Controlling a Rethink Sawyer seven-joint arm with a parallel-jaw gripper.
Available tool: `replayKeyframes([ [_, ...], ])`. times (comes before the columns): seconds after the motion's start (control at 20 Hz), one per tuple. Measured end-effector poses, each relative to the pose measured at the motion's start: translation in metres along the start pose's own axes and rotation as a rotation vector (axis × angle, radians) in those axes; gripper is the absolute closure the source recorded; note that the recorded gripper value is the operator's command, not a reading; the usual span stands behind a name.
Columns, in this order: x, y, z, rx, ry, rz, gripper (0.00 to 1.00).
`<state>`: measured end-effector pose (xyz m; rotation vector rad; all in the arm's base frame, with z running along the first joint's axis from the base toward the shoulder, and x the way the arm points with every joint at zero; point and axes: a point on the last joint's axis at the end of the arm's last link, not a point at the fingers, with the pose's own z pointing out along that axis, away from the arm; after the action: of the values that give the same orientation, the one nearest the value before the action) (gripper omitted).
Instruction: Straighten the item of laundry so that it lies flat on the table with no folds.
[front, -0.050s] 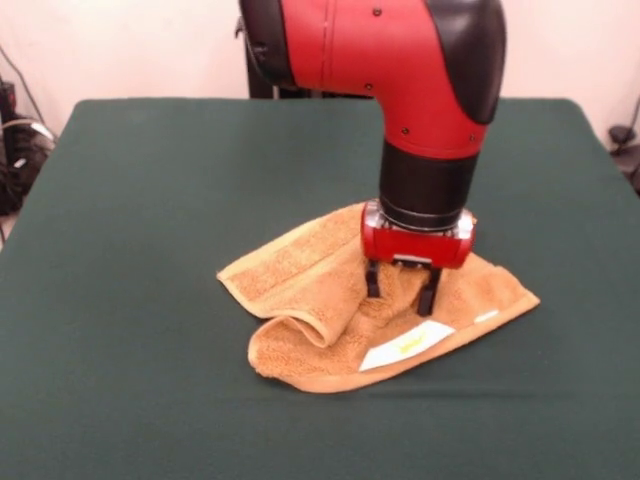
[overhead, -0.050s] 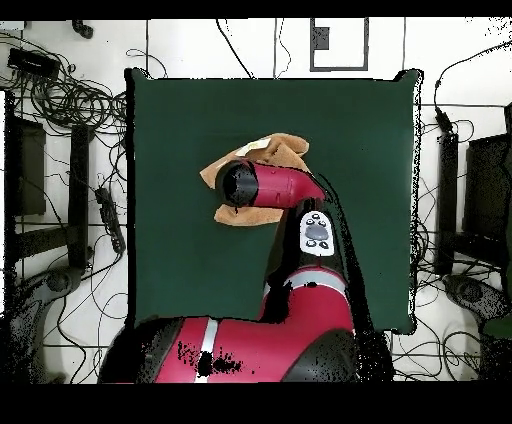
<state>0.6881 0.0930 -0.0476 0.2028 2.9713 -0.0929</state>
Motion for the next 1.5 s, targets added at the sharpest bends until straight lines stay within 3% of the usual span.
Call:
replayKeyframes([
  [0.65,-0.011,0.041,0.003,-0.009,-0.087,-0.065,0.00],
  [1.5,-0.008,0.055,-0.007,0.014,-0.101,-0.102,0.00],
])
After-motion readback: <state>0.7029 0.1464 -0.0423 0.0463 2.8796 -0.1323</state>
